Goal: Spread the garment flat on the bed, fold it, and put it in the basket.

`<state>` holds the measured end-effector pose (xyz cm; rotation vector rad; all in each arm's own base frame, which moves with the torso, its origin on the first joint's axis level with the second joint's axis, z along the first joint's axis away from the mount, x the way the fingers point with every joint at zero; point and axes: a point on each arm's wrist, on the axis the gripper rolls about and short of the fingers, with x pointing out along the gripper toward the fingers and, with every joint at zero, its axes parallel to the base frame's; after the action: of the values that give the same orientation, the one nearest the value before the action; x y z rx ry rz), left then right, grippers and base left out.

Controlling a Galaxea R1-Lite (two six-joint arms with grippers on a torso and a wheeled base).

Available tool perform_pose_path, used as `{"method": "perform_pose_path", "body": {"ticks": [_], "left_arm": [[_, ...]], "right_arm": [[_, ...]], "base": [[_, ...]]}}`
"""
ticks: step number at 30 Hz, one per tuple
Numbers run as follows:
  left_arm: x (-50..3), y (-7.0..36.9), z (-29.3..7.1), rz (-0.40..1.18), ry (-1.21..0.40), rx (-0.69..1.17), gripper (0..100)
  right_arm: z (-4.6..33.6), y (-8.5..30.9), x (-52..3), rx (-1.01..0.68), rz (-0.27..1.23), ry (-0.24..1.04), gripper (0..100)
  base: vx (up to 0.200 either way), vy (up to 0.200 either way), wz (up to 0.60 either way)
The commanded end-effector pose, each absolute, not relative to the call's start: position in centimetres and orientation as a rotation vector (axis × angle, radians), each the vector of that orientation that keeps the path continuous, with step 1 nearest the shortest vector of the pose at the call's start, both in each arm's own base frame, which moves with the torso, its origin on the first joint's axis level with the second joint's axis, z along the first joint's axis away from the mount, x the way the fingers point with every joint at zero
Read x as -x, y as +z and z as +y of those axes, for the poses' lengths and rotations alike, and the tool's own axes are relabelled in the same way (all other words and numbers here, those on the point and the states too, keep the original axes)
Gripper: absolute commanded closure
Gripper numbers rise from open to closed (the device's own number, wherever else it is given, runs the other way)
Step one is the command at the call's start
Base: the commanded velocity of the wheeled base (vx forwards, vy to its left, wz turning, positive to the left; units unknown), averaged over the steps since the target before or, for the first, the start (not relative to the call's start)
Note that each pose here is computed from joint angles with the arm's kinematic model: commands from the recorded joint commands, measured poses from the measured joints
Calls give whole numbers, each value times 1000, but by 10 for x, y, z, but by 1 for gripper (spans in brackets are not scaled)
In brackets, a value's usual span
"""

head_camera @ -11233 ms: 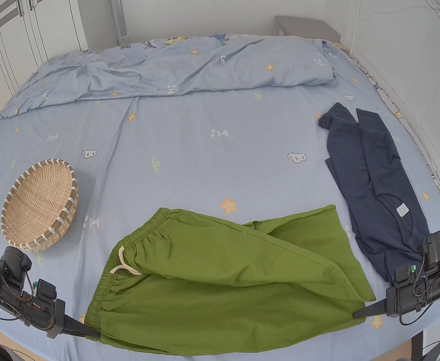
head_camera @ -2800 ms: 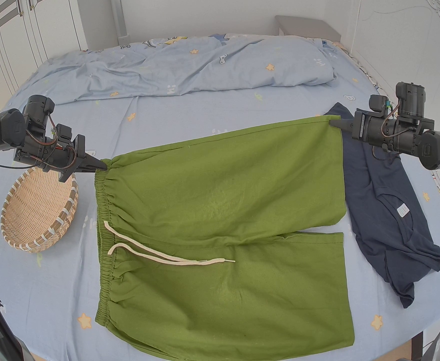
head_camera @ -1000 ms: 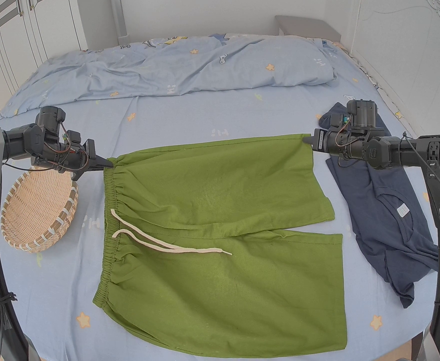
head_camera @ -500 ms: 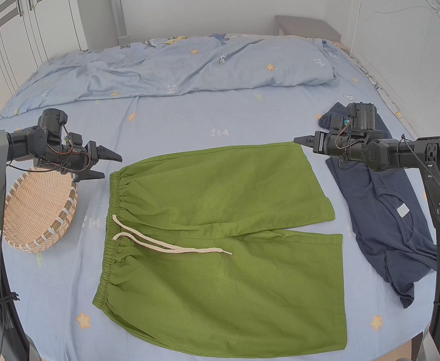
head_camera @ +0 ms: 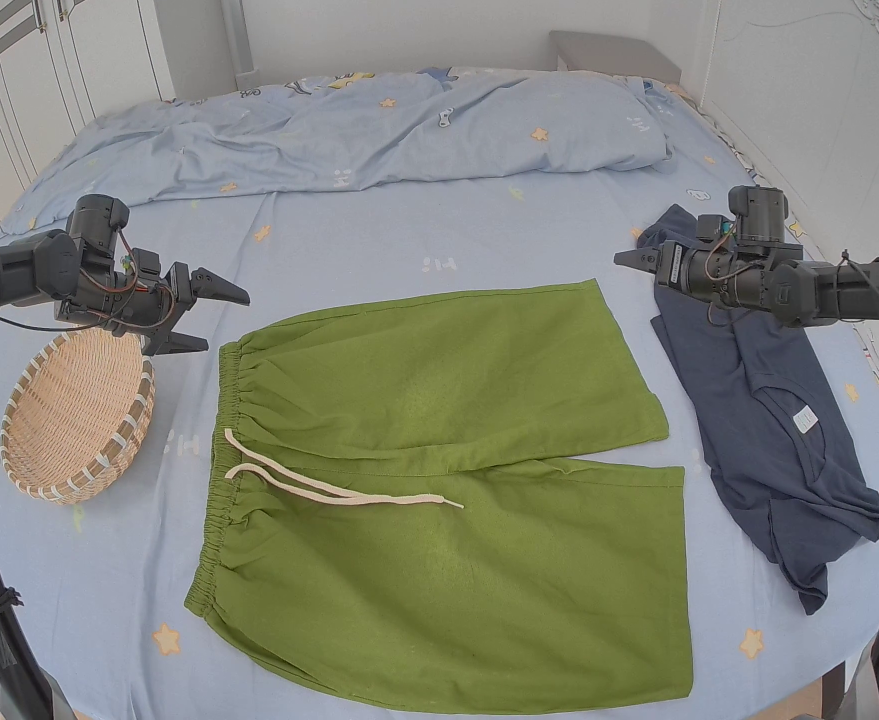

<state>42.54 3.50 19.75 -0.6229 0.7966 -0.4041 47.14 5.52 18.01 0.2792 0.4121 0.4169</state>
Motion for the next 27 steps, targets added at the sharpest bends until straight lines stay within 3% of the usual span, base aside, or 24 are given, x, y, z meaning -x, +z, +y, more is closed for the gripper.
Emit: {"method": "perform_pose_path", "body": {"ticks": [1, 4, 8, 13, 19, 27], "left_arm": [[-351, 240, 12, 815, -415, 705, 0], [-320, 231, 12, 869, -393, 733, 0], [-252, 187, 11, 1018, -435, 836, 0], [-193, 141, 9, 1068, -475, 864, 0], [-155, 90, 4, 1122, -515, 790, 0], [-145, 39, 10, 1147, -574, 648, 0]], "right_arm": [[42, 212, -383, -303, 465, 400, 0], [40, 201, -347, -310, 513, 395, 0], [35, 163, -273, -324, 605, 389, 0], [30, 127, -214, -362, 664, 394, 0], [36, 94, -180, -387, 744, 457, 0], [47, 85, -166, -367, 750, 522, 0]], "base": [[0, 0, 0], [0, 0, 0], [0, 0, 0], [0, 0, 0], [0, 0, 0], [0, 0, 0]]}}
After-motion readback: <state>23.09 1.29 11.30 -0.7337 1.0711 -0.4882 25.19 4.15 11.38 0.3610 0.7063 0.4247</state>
